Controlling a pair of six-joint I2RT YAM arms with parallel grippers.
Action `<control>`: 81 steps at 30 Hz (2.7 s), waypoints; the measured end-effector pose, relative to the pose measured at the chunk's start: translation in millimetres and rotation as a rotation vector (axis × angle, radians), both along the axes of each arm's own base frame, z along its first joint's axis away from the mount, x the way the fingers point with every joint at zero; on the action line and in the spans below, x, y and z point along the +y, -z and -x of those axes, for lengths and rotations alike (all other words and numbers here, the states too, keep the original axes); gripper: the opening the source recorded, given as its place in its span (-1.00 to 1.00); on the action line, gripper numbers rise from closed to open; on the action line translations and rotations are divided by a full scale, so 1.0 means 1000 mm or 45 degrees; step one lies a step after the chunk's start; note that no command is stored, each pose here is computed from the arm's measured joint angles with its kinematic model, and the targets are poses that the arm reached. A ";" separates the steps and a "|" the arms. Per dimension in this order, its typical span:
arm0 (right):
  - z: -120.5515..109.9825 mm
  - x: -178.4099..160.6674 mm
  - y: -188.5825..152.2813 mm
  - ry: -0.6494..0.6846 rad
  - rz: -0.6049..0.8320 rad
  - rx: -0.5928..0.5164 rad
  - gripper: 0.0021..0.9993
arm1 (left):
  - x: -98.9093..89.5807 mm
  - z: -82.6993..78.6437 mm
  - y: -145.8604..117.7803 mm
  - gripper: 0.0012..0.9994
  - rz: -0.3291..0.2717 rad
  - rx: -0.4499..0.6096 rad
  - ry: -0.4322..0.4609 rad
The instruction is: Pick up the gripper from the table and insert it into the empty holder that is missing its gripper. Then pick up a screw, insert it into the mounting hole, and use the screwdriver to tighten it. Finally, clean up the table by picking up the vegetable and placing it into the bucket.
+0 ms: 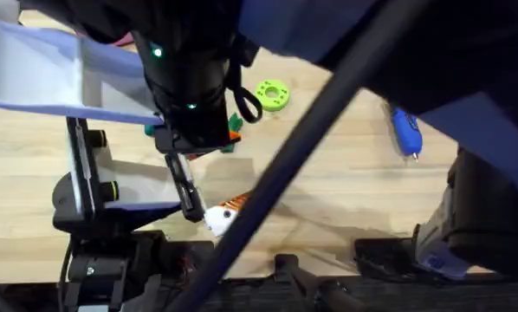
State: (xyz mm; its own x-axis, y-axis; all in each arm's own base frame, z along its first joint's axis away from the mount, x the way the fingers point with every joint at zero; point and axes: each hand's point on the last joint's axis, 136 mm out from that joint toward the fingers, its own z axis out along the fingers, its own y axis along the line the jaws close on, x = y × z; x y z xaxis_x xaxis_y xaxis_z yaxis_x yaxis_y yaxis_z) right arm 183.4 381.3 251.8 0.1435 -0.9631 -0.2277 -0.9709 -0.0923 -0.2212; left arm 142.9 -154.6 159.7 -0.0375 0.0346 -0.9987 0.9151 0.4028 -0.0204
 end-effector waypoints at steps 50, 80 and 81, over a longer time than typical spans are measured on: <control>-0.005 0.001 0.011 0.010 0.037 0.012 -1.00 | 0.000 0.000 0.000 0.97 0.000 0.000 0.000; -0.005 0.002 0.016 0.010 0.049 0.024 -1.00 | 0.000 0.000 0.000 0.97 0.000 0.000 0.000; -0.005 0.003 0.018 0.010 0.053 0.026 -1.00 | 0.000 0.000 0.000 0.97 0.000 0.000 0.000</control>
State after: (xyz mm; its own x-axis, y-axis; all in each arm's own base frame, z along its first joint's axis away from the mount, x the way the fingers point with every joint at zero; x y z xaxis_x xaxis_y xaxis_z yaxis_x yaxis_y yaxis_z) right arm 188.8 384.2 233.9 0.1319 -0.9729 -0.1899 -0.9759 -0.0938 -0.1972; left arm 142.9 -154.6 159.7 -0.0375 0.0346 -0.9987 0.9151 0.4028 -0.0204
